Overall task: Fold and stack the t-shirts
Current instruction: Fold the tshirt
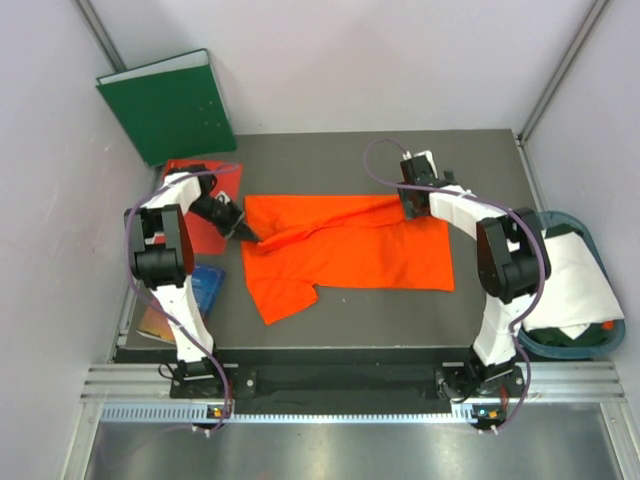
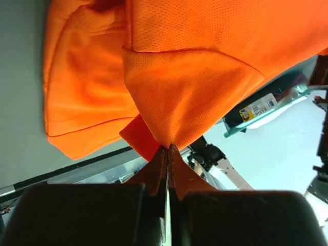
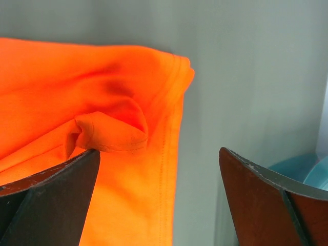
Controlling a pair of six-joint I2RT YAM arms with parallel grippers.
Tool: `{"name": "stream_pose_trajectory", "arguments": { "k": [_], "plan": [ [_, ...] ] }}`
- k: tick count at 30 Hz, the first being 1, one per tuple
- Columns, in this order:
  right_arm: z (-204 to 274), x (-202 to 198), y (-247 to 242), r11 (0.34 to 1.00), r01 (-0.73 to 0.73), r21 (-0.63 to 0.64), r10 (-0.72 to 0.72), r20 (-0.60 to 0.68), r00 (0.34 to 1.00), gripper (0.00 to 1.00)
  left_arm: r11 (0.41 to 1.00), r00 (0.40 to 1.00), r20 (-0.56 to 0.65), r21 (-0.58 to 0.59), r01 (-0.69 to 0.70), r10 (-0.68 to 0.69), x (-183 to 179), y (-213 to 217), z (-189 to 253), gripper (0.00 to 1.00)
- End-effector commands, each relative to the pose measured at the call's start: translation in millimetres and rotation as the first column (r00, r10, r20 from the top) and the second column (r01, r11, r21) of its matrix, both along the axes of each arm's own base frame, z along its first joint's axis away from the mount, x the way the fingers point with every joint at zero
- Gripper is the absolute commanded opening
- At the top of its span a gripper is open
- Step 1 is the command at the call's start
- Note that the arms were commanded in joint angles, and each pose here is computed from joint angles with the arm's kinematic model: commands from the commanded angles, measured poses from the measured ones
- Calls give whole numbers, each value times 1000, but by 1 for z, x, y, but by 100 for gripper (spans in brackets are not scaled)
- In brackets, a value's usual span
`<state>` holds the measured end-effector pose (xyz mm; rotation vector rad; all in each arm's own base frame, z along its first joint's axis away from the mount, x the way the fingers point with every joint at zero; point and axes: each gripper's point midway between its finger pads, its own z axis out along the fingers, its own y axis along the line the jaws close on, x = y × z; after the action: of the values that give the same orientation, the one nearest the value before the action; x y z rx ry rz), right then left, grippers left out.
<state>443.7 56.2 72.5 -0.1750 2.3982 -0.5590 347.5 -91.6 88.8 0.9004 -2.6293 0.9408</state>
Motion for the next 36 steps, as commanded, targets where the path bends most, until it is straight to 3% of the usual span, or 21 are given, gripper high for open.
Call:
{"name": "stream_pose_trajectory", "arguments": {
  "k": [1,2,3,4,6,7,14,23,31,36],
  "plan": [
    [52,18,21,990,-46,132,26,152,988,100,998,998,66,60,-6,2,2,9,8,0],
    [55,19,23,989,-53,142,30,159,987,100,998,998,66,62,-8,4,3,9,8,7],
    [57,18,25,986,-63,154,38,158,987,100,998,998,64,60,-5,1,4,9,6,30],
    [62,18,26,983,-65,171,36,171,985,100,998,997,71,61,-1,-3,6,8,9,61],
    [65,17,27,976,-77,205,41,174,984,100,996,996,88,84,12,-19,8,11,13,95],
    [72,15,27,969,-77,233,31,193,981,100,995,992,121,99,17,-29,14,12,21,99],
    [70,18,14,918,-70,389,-5,188,982,100,979,944,323,202,2,-68,49,19,49,99],
    [43,37,15,885,-38,464,-3,86,996,100,909,945,279,414,42,-171,80,26,2,97],
    [36,41,16,862,-17,507,-15,58,998,100,883,917,370,467,-46,-148,117,36,-8,80],
    [32,34,13,863,-9,505,-15,43,999,100,843,905,390,533,-74,-168,132,50,-9,78]
  ]
}}
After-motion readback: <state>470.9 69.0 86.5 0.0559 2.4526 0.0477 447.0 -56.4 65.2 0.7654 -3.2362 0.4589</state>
